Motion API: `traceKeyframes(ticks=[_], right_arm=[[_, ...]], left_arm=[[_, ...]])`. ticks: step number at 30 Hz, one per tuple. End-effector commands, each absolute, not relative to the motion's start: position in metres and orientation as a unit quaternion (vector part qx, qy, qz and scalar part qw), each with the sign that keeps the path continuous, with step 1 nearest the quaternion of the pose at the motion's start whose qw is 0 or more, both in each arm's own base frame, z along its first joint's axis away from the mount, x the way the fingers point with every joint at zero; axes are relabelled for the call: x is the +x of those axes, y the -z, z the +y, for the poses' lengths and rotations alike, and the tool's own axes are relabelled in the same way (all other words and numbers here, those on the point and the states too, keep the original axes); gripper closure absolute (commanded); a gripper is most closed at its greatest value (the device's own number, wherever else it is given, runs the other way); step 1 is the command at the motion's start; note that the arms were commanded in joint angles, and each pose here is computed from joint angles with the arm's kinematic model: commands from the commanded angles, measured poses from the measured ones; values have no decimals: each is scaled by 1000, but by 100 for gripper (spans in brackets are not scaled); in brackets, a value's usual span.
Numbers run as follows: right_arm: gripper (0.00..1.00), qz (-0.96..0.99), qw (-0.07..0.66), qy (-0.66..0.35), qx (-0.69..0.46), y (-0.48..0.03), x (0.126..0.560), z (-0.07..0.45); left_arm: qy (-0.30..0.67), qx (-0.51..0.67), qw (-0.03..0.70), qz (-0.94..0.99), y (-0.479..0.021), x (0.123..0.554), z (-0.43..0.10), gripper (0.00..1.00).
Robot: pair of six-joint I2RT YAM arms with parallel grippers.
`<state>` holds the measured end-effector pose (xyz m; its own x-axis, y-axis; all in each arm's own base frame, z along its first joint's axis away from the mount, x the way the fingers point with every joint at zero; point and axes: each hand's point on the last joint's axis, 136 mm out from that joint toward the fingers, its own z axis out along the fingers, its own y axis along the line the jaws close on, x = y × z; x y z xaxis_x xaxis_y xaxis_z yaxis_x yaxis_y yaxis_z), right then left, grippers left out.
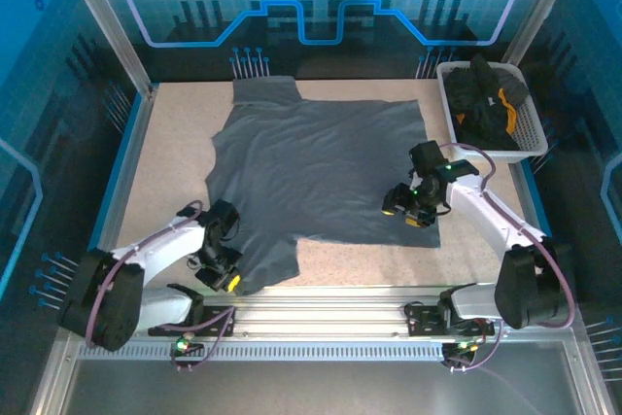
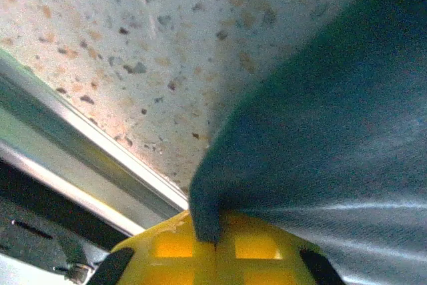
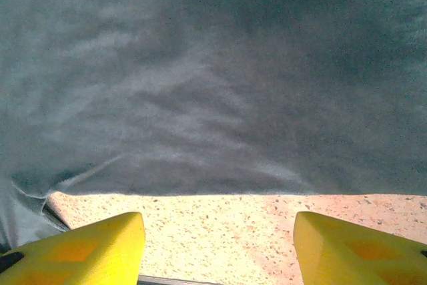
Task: Fold and stack the t-shirts
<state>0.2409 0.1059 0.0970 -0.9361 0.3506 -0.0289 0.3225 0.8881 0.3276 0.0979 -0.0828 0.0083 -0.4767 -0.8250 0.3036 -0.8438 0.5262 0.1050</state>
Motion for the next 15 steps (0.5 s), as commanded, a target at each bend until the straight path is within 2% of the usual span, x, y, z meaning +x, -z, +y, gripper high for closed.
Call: traceKeyframes(ticks=[1,5,9,12,15], right_arm=[[38,971,45,-145,187,-100,235,96],[38,969,39,-106,221,-97,229,73],[37,943,2,-44,330,-83,201,30],[37,902,-28,-71,426,-59,179,14],[38,882,-38,-84,462,-44,181,9]], left_arm=[[-104,454,51,-883,-12,165,-97,100],[-94,444,15,-891,-32,171,-87,100],[-101,440,7,-892,-45,171,-87,100],[-107,441,7,-891,-49,169,-88,100],[-112,444,6,-889,-50,167,-88,100]])
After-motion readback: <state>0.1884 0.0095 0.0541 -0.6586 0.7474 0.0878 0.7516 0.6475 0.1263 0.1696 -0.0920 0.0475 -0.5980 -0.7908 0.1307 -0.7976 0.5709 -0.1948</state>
